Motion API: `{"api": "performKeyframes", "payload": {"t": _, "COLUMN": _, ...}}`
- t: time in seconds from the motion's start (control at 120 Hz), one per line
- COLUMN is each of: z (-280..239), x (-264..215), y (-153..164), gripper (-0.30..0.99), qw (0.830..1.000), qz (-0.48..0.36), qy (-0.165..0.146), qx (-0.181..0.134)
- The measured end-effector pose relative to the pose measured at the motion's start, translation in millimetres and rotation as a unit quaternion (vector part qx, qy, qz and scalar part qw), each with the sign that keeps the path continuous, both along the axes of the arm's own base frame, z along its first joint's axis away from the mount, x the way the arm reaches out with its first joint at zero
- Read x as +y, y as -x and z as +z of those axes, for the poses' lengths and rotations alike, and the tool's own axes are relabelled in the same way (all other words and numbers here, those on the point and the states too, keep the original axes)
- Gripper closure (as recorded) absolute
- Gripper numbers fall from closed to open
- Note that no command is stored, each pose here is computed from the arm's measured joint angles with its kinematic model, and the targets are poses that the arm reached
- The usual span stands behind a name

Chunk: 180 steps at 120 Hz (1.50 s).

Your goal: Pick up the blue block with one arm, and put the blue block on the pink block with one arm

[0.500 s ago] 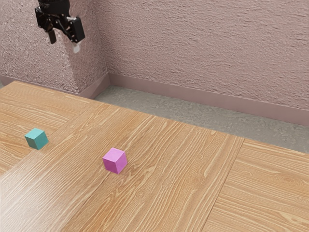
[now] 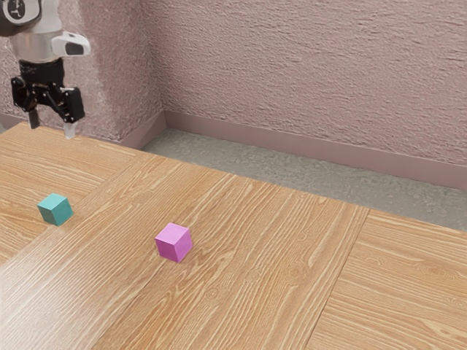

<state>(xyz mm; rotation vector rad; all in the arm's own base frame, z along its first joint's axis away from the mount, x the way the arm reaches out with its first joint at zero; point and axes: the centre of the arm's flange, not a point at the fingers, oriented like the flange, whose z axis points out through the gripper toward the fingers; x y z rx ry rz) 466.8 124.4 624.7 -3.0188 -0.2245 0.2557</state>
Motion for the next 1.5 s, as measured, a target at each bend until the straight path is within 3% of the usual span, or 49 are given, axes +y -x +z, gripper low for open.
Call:
{"api": "performKeyframes", "payload": {"t": 0.117, "z": -26, "x": 42, "y": 59, "gripper": 0.00, "qw": 0.999, "qz": 0.032, "qy": 0.008, "qx": 0.008}}
{"api": "performKeyframes", "payload": {"t": 0.242, "z": -49, "x": 62, "y": 73, "gripper": 0.00, "qw": 1.000, "qz": 0.027, "qy": -0.007, "qx": 0.008}}
{"api": "performKeyframes", "payload": {"t": 0.5, "z": -104, "x": 96, "y": 59, "gripper": 0.00, "qw": 0.999, "qz": -0.017, "qy": -0.043, "qx": -0.018}}
{"api": "performKeyframes", "payload": {"t": 0.858, "z": -168, "x": 144, "y": 31, "gripper": 0.00, "qw": 0.995, "qz": -0.050, "qy": -0.080, "qx": -0.024}}
{"api": "performKeyframes", "payload": {"t": 1.117, "z": -180, "x": 197, "y": 45, "gripper": 0.00, "qw": 0.995, "qz": -0.038, "qy": -0.090, "qx": -0.023}}
{"api": "performKeyframes", "payload": {"t": 1.233, "z": -184, "x": 214, "y": 35, "gripper": 0.00, "qw": 0.994, "qz": -0.039, "qy": -0.100, "qx": -0.019}}
{"api": "performKeyframes", "payload": {"t": 1.5, "z": -201, "x": 232, "y": 24, "gripper": 0.00, "qw": 0.995, "qz": -0.047, "qy": -0.090, "qx": -0.016}}
